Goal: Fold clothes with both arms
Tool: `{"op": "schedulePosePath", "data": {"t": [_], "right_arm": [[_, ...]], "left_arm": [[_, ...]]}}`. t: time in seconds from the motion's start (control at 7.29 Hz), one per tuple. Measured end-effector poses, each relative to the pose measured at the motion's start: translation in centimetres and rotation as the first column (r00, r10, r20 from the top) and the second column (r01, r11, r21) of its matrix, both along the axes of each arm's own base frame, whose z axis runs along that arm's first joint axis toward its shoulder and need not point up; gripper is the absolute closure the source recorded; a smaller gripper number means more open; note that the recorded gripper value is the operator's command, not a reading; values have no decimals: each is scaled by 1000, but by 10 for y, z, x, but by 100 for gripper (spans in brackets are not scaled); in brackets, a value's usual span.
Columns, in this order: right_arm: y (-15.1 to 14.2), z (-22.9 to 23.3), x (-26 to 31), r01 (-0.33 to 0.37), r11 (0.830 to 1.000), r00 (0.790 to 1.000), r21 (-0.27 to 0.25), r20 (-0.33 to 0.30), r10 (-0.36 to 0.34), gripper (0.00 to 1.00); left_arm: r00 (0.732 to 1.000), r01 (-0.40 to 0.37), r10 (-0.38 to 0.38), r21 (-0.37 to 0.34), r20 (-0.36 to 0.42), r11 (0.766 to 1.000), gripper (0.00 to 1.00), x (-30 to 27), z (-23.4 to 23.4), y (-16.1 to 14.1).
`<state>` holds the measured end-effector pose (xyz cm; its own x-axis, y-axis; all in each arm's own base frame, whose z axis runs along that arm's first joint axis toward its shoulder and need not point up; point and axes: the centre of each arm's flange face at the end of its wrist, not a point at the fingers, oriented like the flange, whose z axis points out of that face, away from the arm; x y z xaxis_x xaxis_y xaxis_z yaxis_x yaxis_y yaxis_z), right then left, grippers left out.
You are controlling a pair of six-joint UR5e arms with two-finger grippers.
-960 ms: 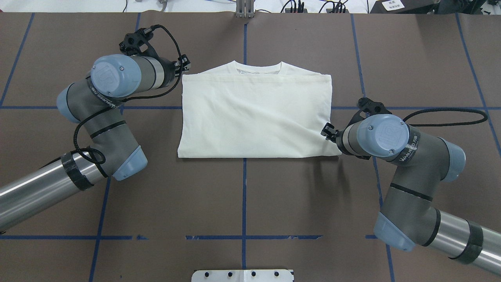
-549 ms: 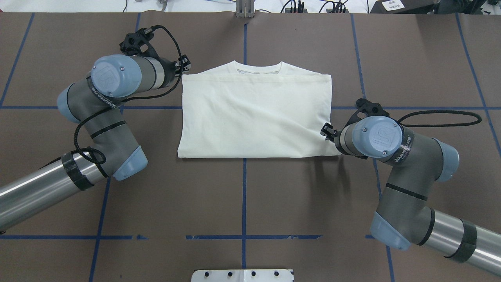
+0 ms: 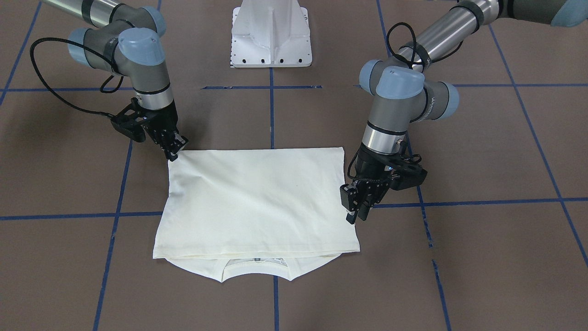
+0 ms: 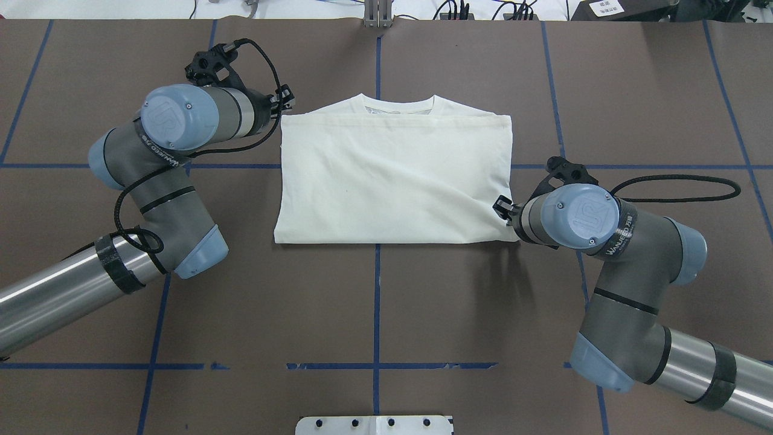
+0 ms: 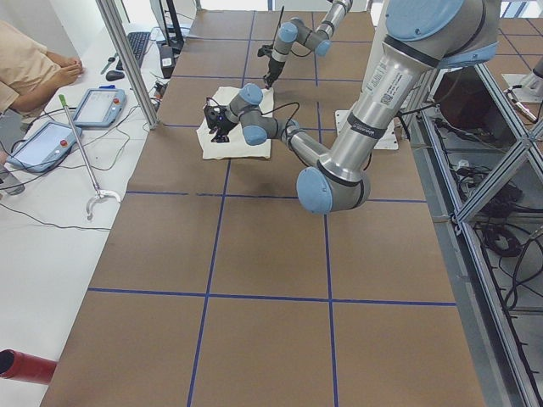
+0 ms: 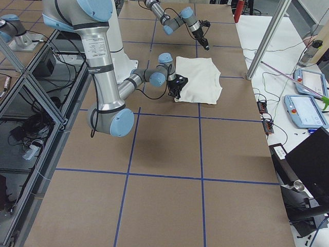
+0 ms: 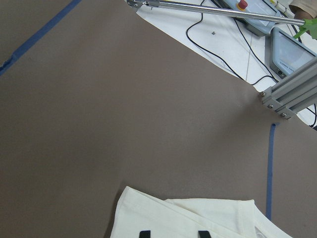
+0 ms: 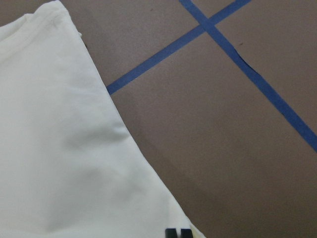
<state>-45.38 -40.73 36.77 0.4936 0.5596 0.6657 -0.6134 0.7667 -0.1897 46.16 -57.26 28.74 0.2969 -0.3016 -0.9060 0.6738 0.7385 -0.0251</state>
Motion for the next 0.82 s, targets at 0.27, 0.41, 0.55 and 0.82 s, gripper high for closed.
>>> {"op": "schedulePosePath", "data": {"t": [0.27,0.41,0.55,0.82], "right_arm": [[9,-8,5,14,1000,1000,5,21,-14,100],[16,-12,13,25,1000,999,3,36,-25,100],[29,-17,29,43,999,997,2,60,-43,100],[71,-45,76,121,993,981,-9,152,-118,100]], "left_arm": [[1000,0,0,0,-2,1000,57,0,-1,0],[1000,0,0,1,-2,1000,57,0,-1,0],[1000,1,-1,1,-3,1000,57,0,-2,0],[1000,0,0,2,-8,1000,57,1,-4,0]]}}
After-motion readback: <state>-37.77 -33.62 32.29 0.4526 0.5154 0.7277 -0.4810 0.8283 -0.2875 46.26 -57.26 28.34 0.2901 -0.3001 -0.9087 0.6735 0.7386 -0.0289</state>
